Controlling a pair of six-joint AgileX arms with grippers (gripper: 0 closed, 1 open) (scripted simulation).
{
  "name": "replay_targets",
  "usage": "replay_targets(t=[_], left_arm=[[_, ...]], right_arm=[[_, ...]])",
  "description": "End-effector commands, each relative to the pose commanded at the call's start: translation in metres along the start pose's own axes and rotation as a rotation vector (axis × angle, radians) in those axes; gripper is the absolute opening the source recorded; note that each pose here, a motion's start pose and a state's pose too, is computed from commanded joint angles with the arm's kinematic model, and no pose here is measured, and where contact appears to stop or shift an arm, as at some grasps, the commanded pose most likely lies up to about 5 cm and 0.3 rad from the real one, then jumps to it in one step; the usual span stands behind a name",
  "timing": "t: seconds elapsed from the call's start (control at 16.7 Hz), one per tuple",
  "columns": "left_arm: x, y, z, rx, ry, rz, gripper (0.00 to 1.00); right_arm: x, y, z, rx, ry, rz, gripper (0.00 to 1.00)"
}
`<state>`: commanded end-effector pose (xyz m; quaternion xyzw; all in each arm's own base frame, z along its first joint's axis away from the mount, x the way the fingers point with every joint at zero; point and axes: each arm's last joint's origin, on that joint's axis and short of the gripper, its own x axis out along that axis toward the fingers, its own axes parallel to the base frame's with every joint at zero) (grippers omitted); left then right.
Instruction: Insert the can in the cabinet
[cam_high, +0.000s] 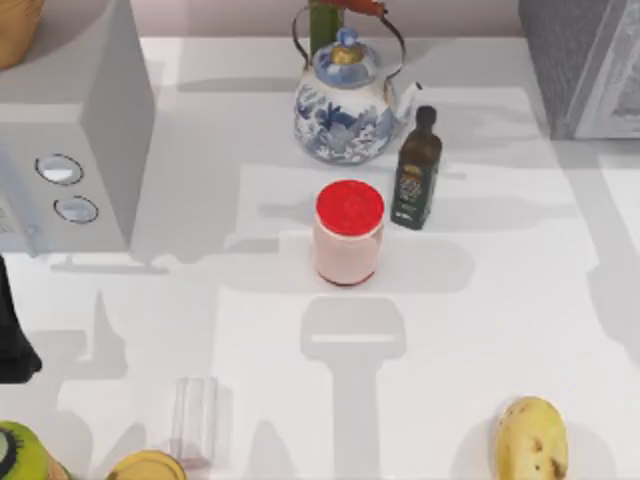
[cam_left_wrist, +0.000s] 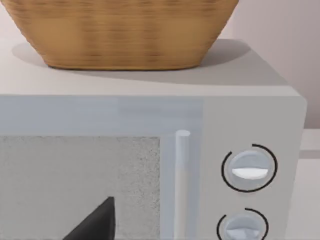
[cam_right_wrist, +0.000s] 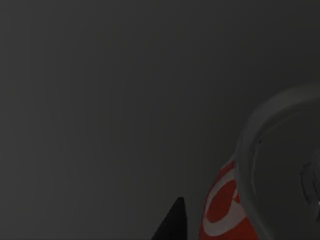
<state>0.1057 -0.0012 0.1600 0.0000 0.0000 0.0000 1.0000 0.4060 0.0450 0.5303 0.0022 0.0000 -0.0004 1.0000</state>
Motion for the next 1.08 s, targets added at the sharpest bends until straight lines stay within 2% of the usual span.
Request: replay_targets(t=[0.72, 1.08], left_arm=[[0.0000, 0.0000, 0.0000, 0.000, 0.000, 0.000, 1.00], [0.0000, 0.0000, 0.0000, 0.000, 0.000, 0.000, 1.00]], right_arm=[[0.0000, 0.0000, 0.0000, 0.000, 0.000, 0.000, 0.98], [0.0000, 0.0000, 0.0000, 0.000, 0.000, 0.000, 1.00]])
